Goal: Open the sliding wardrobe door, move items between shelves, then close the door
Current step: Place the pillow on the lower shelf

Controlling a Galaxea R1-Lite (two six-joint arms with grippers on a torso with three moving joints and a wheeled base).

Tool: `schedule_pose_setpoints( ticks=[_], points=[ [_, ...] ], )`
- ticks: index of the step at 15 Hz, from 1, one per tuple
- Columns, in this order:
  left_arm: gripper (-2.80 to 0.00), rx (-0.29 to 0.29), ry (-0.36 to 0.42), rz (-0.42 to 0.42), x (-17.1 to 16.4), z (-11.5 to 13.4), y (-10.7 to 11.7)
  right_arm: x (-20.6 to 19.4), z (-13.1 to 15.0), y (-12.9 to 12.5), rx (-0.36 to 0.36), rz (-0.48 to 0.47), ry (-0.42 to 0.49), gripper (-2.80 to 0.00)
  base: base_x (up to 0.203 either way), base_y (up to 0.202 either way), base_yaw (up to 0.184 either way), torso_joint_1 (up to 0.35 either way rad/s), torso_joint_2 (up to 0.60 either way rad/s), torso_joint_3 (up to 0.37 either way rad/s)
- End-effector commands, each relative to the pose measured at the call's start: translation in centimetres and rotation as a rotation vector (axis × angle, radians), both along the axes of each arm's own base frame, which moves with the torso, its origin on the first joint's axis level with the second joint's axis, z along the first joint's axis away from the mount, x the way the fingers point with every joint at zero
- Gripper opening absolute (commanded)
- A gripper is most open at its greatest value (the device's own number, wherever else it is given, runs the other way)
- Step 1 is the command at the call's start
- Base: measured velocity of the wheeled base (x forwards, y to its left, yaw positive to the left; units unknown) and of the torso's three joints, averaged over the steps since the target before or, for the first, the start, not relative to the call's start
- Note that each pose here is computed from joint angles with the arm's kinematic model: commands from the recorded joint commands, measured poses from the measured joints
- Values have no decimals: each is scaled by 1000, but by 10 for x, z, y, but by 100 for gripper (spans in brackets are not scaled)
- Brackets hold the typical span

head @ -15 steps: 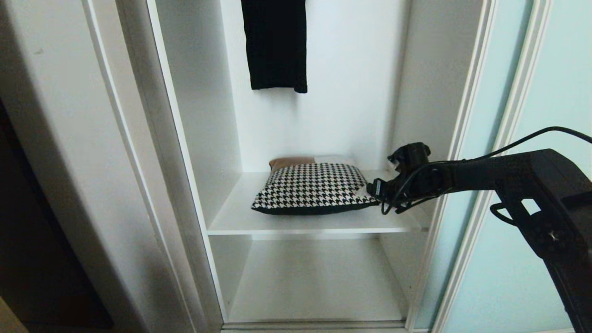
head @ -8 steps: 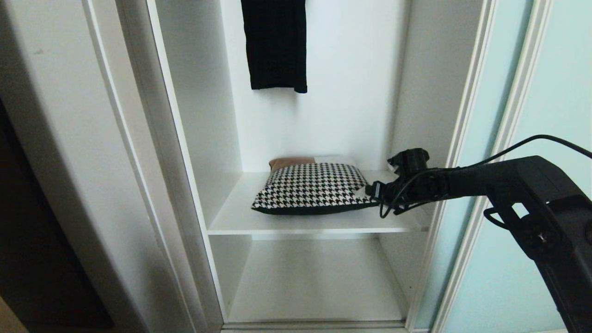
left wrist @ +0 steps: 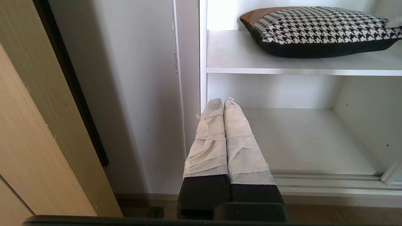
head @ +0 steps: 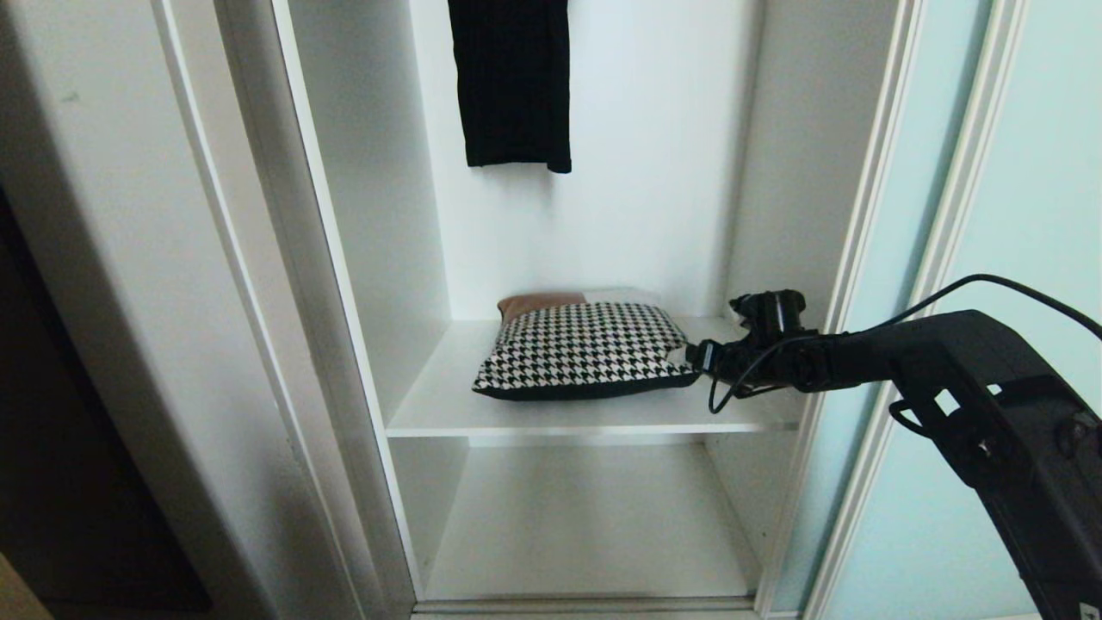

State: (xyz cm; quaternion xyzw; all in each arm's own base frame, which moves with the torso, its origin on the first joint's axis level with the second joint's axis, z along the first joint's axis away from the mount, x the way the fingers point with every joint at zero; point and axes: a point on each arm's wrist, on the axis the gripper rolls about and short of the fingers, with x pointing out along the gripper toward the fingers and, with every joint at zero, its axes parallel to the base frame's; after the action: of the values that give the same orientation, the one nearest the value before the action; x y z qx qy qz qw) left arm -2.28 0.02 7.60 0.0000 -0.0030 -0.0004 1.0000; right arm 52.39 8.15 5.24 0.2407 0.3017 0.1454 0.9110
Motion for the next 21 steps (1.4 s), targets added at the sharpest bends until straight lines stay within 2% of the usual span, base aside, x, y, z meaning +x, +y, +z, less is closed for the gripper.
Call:
schedule_pose_setpoints(
  ticks=[1,6,13,14,21],
  points=[
    [-280,-2,0,1,0,0,0,5,-10,1,11,3,-37,0,0,0,0,0,0,0],
    [-280,-2,0,1,0,0,0,8,-14,-11,13,-19,-48,0,0,0,0,0,0,0],
    [-280,-1,0,-1,0,0,0,11,-10,-14,28,-16,-93,0,0,0,0,0,0,0],
    [-280,-1,0,-1,0,0,0,11,-11,-14,28,-16,-91,-280,0,0,0,0,0,0],
    [-280,1,-2,-1,0,0,0,10,-12,-14,33,-6,-83,-280,0,0,0,0,0,0]
  ],
)
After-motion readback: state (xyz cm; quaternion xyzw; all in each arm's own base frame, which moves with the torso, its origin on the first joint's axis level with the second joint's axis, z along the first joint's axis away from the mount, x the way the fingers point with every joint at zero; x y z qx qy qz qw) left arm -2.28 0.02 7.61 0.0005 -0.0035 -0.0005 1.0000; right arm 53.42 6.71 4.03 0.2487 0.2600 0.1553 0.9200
